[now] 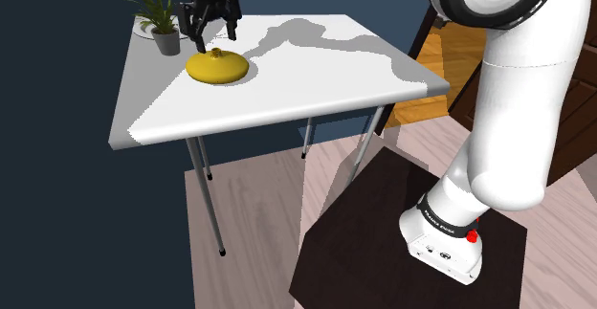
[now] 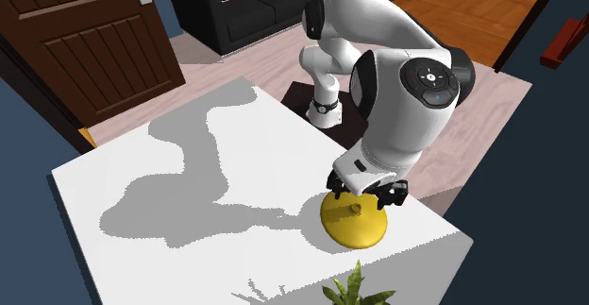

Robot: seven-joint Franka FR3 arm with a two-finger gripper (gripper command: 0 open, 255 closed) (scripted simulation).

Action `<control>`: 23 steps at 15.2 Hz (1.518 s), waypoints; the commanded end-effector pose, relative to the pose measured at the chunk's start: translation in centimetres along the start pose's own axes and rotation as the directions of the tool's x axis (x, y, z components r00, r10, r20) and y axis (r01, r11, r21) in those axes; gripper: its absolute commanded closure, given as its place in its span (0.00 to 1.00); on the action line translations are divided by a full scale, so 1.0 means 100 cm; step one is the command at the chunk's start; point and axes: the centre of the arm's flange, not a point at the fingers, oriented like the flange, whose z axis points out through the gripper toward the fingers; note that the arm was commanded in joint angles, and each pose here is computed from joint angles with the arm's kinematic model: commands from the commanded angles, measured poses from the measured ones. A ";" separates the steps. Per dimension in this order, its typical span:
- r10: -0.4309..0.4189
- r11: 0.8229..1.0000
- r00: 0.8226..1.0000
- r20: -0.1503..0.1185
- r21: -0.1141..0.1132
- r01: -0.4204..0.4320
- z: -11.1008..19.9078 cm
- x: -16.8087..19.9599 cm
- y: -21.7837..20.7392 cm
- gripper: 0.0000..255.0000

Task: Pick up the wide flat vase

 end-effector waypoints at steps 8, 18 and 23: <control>0.000 1.000 1.000 -0.001 0.000 0.000 0.008 0.001 0.000 1.00; 0.000 1.000 1.000 -0.001 0.000 0.000 -0.023 -0.001 0.001 1.00; 0.000 1.000 1.000 -0.001 0.000 0.000 -0.050 -0.003 0.003 1.00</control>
